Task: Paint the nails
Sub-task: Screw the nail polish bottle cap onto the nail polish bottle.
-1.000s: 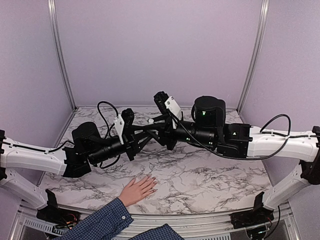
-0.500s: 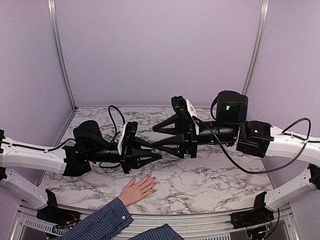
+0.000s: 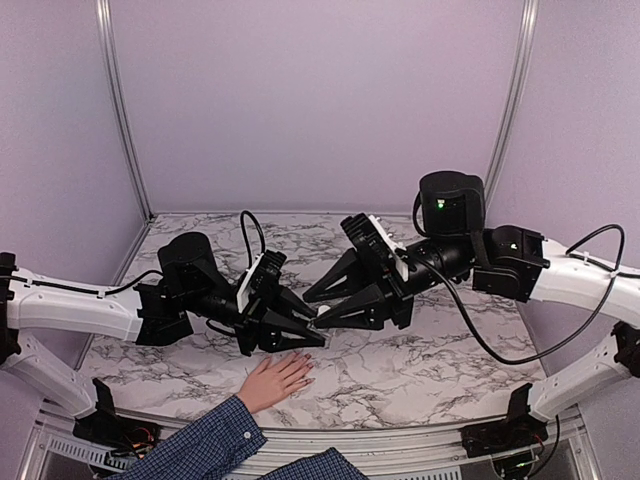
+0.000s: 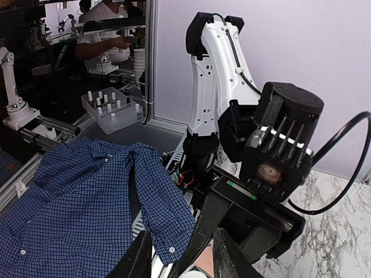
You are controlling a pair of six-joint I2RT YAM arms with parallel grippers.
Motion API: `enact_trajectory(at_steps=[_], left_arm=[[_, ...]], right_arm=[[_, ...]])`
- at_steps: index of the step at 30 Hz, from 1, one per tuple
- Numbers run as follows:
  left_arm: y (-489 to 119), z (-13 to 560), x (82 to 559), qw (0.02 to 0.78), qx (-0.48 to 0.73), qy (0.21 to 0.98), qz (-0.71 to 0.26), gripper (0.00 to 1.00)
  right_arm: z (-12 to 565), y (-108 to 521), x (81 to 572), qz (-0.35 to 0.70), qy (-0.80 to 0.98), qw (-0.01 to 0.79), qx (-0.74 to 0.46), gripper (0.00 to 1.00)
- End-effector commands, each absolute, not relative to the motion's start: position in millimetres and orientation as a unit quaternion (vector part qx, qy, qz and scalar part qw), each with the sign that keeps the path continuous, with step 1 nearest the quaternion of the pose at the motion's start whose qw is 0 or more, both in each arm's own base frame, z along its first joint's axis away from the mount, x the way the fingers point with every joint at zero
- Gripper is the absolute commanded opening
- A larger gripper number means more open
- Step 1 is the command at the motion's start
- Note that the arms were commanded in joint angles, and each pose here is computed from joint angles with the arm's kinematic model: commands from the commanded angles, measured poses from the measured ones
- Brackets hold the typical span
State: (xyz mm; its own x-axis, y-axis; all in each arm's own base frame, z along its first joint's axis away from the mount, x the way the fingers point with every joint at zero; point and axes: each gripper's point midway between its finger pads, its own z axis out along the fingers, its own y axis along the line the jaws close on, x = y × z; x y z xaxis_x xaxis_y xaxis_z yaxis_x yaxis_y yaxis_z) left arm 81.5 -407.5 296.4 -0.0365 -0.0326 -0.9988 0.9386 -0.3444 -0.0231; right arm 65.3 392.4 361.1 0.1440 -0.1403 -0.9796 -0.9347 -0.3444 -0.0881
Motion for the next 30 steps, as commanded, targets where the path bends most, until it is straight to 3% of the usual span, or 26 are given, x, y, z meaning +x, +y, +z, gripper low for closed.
enact_trajectory(at_steps=[1,8,23,30], left_arm=[[-407.0,309.8,77.6,0.404,0.566,0.386,-0.606,0.00],[-407.6,309.3,78.8,0.404,0.564,0.390,-0.605,0.00],[-405.7,314.7,93.1,0.454,0.545,0.406,-0.576,0.00],[-398.3,323.5,117.2,0.528,0.511,0.431,-0.524,0.00]], right_arm=[[364.5,394.7,60.5,0.506,0.406,0.383,-0.658,0.34],[360.0,399.1,62.9,0.502,0.412,0.379,-0.659,0.32],[359.9,400.0,63.5,0.501,0.415,0.379,-0.658,0.00],[356.3,403.5,70.9,0.493,0.433,0.383,-0.650,0.00]])
